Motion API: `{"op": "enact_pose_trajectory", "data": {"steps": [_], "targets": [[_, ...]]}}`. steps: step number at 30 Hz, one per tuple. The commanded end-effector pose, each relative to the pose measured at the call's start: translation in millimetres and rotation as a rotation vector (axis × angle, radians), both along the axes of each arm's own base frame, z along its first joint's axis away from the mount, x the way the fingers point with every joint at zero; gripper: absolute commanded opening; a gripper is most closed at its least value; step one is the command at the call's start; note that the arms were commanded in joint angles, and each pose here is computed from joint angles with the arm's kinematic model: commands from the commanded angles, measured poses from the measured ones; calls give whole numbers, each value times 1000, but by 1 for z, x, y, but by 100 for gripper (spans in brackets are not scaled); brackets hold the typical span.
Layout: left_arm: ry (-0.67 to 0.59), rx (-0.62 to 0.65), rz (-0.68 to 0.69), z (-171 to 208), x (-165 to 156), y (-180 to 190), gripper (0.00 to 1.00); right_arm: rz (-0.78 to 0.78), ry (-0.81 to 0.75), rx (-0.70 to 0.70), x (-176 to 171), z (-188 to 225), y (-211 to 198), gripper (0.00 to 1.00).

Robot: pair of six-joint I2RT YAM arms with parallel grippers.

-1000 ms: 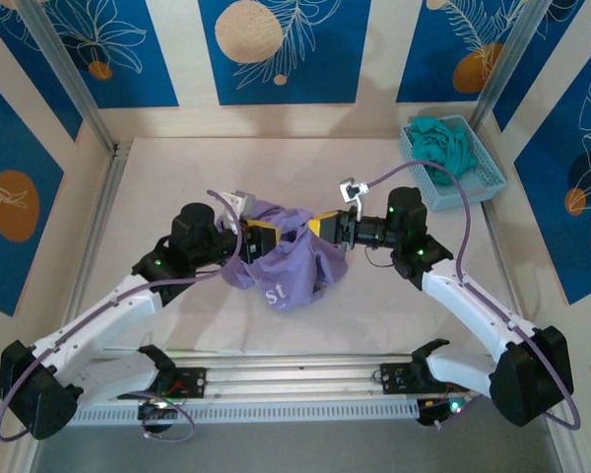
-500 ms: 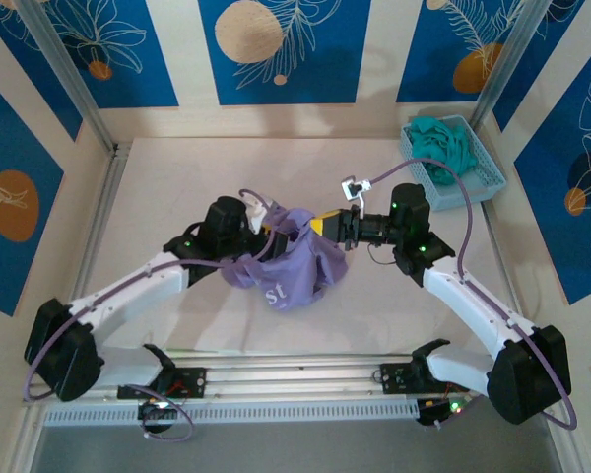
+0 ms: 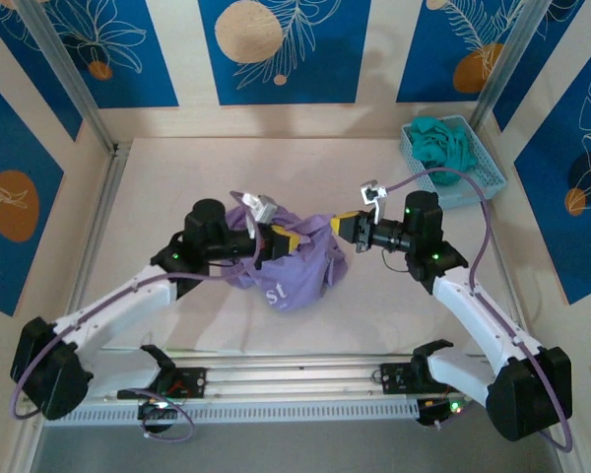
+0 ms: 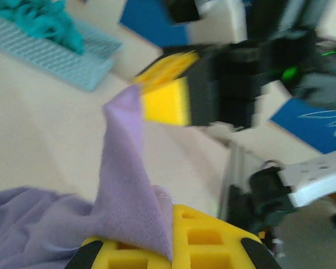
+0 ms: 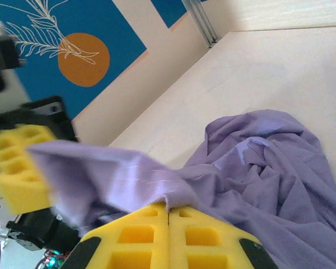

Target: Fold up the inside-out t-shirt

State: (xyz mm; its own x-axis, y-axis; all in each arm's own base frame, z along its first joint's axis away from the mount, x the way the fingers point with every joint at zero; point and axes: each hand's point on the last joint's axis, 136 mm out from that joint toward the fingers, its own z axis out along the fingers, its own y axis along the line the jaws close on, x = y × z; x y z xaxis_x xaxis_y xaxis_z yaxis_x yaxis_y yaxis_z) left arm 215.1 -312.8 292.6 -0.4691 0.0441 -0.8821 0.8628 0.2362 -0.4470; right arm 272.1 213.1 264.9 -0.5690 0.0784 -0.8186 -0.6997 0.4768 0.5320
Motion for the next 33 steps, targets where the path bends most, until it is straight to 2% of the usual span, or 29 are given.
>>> {"op": "enact_pose_trajectory", "data": {"steps": [1, 4, 6, 10, 14, 17, 23, 33], "targets": [[-22, -133, -134, 30, -30, 3, 2, -19, 34, -52, 3, -20, -1, 0], [-28, -166, -134, 38, -33, 6, 2, -28, 67, -99, 4, -32, 1, 0], [-16, -166, -108, 39, -28, 6, 1, -34, 95, -147, 2, -40, 1, 4], [5, -117, -7, 29, -11, 7, 0, -57, 73, -259, -7, -41, -5, 25], [16, -65, 57, 18, 0, 10, 0, -3, -129, -200, -33, -4, -1, 41], [21, -50, 62, 15, 2, 9, 0, 104, -217, -116, -55, 17, 12, 48], [16, -45, 56, 14, 0, 10, 0, 323, -222, -38, -76, 25, 49, 50], [5, -37, 53, 15, -2, 12, 0, 394, -197, 2, -69, 20, 66, 49]]}}
